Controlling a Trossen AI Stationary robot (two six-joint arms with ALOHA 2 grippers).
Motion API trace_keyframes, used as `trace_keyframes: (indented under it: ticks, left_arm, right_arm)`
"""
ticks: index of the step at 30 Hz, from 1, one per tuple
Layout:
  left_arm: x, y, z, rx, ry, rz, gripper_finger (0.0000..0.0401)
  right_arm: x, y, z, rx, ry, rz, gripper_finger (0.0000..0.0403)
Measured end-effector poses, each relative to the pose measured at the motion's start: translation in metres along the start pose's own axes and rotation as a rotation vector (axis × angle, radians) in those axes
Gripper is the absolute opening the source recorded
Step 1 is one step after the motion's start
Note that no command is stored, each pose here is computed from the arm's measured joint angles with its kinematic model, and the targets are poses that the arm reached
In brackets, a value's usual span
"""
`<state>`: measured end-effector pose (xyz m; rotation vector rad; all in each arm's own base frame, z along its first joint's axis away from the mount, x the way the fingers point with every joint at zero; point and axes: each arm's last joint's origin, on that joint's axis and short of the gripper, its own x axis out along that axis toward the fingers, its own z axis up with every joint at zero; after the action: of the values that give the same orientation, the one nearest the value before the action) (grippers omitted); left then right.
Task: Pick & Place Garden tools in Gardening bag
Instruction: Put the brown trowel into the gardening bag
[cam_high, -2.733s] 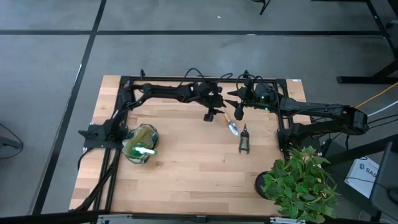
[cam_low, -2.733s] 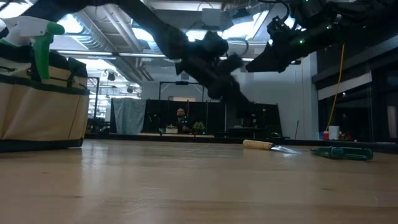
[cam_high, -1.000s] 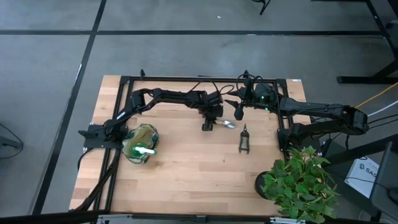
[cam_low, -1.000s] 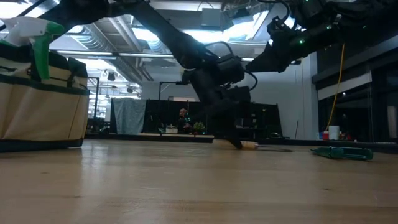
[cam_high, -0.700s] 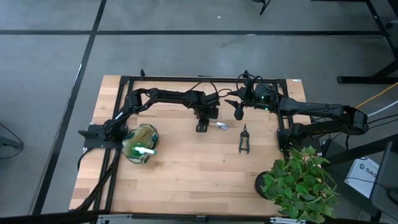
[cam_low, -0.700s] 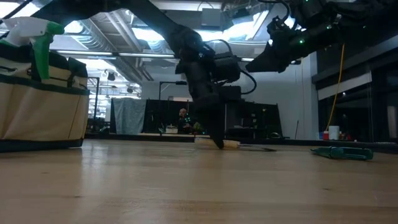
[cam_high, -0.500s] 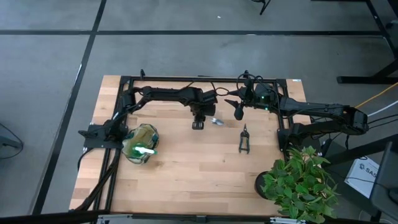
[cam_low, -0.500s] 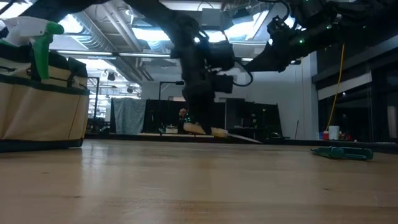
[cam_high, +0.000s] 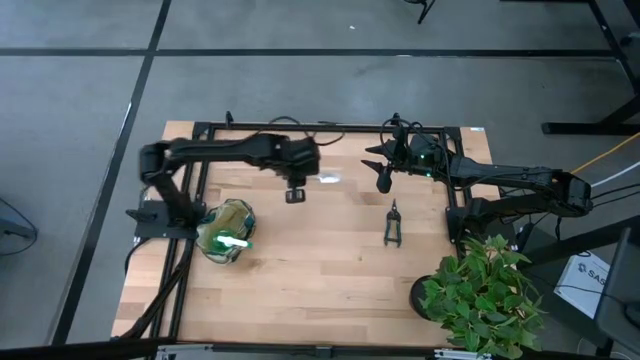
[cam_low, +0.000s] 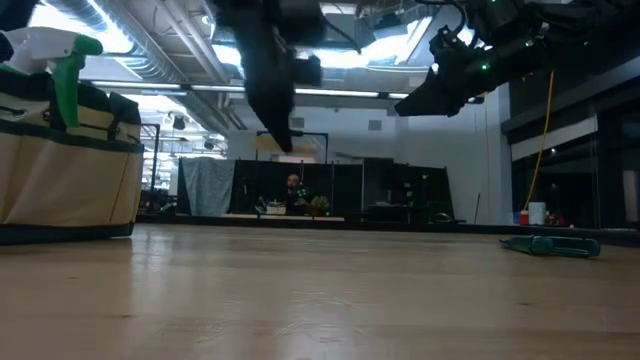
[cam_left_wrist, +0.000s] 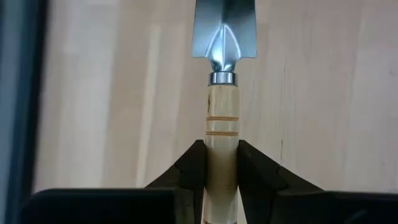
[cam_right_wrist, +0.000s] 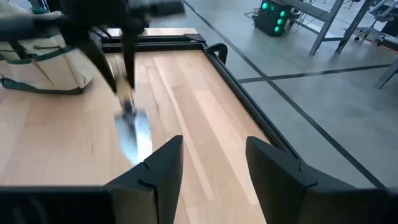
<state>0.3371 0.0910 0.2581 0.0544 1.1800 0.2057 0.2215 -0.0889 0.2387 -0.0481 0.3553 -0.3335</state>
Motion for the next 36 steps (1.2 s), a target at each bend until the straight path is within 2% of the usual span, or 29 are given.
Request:
trace_keyframes:
  ticks: [6,16,22,28,36]
  left_arm:
    - [-0.057,-0.015,-0.029,-0.074,-0.103,0.093,0.0063]
    - [-0.133,-0.042,-0.084,-0.209,-0.157,0.210,0.0063]
    - [-0.155,-0.057,-0.111,-0.347,-0.118,0.109,0.0064]
    - [-0.169,-0.075,-0.136,-0.493,0.021,-0.080,0.0065]
    - [-0.186,-0.092,-0.158,-0.677,0.170,-0.245,0.0066]
  right_arm:
    - [0.000,0.000,0.000,0.000,0.000,0.000,0.0179]
    - [0.000,0.000,0.000,0.000,0.000,0.002,0.0179]
    - [0.000,0.000,0.000,0.000,0.000,0.002,0.0179]
    - [0.000,0.000,0.000,0.000,-0.001,0.001,0.0179]
    - [0.000,0.000,0.000,0.000,-0.001,0.001,0.0179]
